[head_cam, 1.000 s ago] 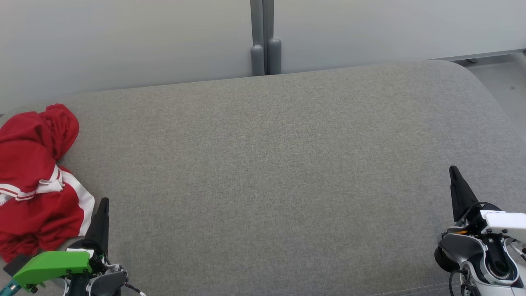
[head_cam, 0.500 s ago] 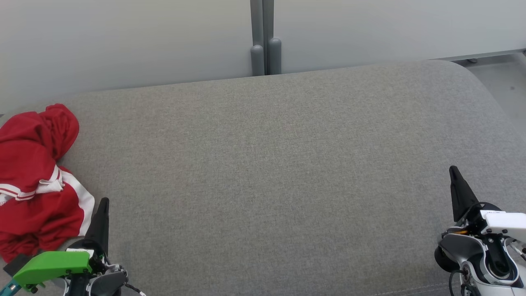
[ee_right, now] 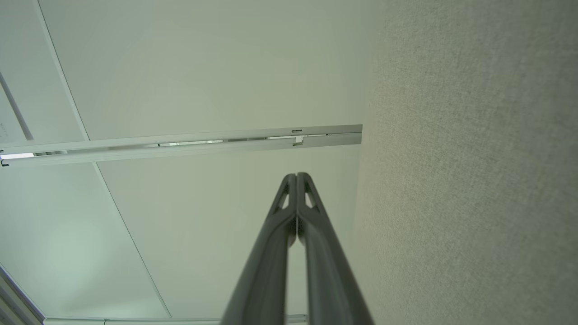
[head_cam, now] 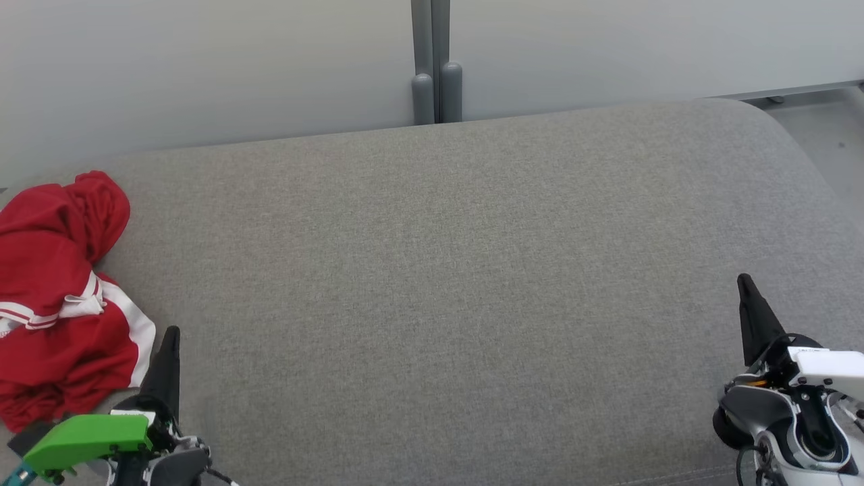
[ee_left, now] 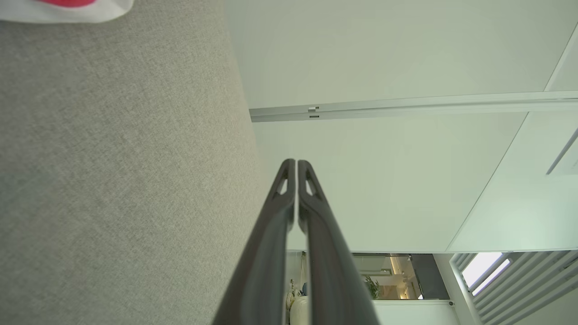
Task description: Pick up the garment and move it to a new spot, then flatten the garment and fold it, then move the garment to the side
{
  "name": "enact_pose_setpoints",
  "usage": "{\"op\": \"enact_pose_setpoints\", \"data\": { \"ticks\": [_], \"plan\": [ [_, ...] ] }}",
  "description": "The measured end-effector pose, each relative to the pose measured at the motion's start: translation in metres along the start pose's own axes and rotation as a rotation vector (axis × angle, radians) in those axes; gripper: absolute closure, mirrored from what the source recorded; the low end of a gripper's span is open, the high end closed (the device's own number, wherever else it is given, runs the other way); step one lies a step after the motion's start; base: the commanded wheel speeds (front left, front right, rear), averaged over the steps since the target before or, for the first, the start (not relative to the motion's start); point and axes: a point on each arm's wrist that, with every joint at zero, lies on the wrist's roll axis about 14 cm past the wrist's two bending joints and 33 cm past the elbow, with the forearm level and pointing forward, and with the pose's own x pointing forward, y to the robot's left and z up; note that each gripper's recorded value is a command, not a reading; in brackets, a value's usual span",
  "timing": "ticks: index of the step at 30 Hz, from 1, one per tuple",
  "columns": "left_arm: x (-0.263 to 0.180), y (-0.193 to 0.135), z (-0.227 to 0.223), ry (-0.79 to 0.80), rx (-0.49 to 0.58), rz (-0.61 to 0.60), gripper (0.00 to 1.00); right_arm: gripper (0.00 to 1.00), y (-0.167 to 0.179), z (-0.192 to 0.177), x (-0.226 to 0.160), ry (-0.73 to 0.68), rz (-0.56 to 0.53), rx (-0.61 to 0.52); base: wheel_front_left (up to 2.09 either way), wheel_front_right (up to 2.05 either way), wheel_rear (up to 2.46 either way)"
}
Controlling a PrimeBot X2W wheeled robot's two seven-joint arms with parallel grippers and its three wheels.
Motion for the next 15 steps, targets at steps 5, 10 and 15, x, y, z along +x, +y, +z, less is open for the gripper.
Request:
{"op": "enact_pose_setpoints", "data": {
  "ticks": [5,10,15],
  "plan": [
    [-0.013,0.033,-0.005,-0.003,-0.03,0.097,0.0,0.0,-0.034,-0.005,-0.015,-0.003,-0.1,0.029,0.0,0.0,0.0],
    [-0.019,0.043,-0.008,-0.004,-0.039,0.126,0.0,0.0,-0.045,-0.009,-0.021,-0.003,-0.131,0.038,0.0,0.0,0.0],
    [-0.018,0.04,-0.009,-0.01,-0.024,0.116,0.0,0.0,-0.045,-0.012,-0.02,0.0,-0.132,0.013,0.0,0.0,0.0]
  ]
}}
